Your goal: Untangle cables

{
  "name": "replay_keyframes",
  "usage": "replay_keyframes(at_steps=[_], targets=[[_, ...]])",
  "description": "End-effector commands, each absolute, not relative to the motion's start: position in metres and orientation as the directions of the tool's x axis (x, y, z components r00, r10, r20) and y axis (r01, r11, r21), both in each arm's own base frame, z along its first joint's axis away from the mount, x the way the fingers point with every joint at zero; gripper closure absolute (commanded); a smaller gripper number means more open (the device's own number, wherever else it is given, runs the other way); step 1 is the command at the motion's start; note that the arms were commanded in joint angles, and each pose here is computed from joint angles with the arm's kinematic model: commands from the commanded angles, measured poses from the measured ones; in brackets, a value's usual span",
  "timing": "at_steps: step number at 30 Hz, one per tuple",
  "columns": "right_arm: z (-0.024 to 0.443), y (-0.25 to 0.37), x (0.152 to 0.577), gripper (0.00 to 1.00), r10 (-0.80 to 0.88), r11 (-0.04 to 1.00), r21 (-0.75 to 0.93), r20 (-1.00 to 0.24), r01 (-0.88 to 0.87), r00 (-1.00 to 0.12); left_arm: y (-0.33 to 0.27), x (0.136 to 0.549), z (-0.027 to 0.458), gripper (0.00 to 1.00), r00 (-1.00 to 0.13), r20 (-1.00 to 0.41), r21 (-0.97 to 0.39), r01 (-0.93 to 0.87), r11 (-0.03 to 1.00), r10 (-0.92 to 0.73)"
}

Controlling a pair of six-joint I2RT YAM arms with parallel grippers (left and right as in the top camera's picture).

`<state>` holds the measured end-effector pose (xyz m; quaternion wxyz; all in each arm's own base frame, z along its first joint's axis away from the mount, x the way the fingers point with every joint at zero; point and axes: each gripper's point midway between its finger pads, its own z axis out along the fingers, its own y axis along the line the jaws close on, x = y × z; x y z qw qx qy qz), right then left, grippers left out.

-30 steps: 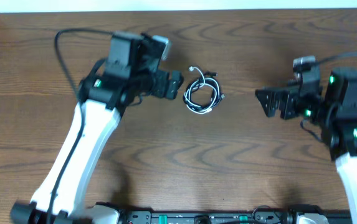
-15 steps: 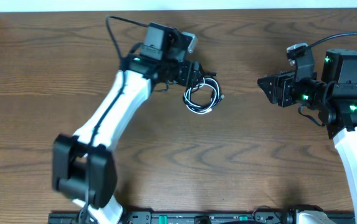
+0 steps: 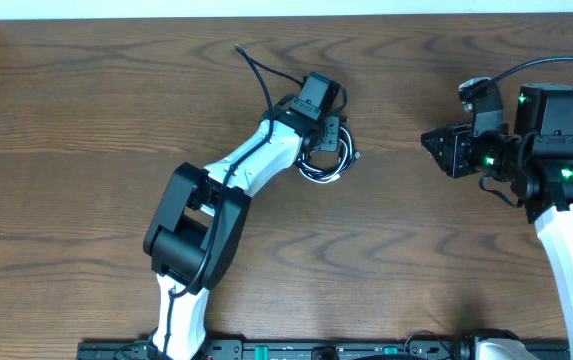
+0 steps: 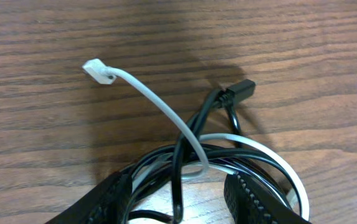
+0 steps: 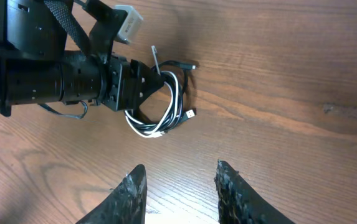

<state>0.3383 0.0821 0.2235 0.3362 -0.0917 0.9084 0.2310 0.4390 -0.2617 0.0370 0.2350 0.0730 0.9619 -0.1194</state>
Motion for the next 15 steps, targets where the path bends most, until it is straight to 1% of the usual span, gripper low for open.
replay_keyframes(at_steps=[1,2,3,5,8,12,13,14,15], targets=[[0.229,0.077,0.342,0.71,-0.009,0.883,0.346,-0.664,-0.318,-0.747,-0.256,0.448,0.035,0.53,-0.872,-0.485,-0.167,0.162,0.973,0.062],[0.229,0.077,0.342,0.72,-0.009,0.883,0.346,-0.664,-0.318,-0.747,-0.256,0.448,0.035,0.54,-0.871,-0.487,-0.167,0.161,0.973,0.061],[0.229,0.077,0.342,0.73,-0.009,0.883,0.346,-0.664,-0.318,-0.748,-0.256,0.45,0.035,0.59,-0.868,-0.492,-0.161,0.158,0.974,0.06],[0.229,0.077,0.342,0.74,-0.009,0.883,0.346,-0.664,-0.318,-0.748,-0.256,0.451,0.034,0.61,-0.868,-0.494,-0.162,0.158,0.974,0.059],[0.228,0.077,0.341,0.74,-0.009,0.883,0.348,-0.661,-0.316,-0.751,-0.257,0.448,0.02,0.68,-0.877,-0.476,-0.153,0.159,0.975,0.068],[0.228,0.077,0.341,0.74,-0.009,0.883,0.348,-0.661,-0.316,-0.751,-0.259,0.446,0.006,0.73,-0.886,-0.457,-0.145,0.162,0.976,0.079],[0.228,0.077,0.341,0.74,-0.009,0.883,0.348,-0.661,-0.316,-0.751,-0.259,0.445,0.003,0.78,-0.888,-0.453,-0.143,0.162,0.976,0.081],[0.228,0.077,0.341,0.75,-0.009,0.883,0.348,-0.66,-0.316,-0.751,-0.259,0.445,0.002,0.89,-0.888,-0.453,-0.143,0.162,0.976,0.081],[0.228,0.077,0.341,0.75,-0.009,0.883,0.348,-0.66,-0.316,-0.751,-0.26,0.445,0.003,0.92,-0.887,-0.455,-0.144,0.162,0.976,0.08]])
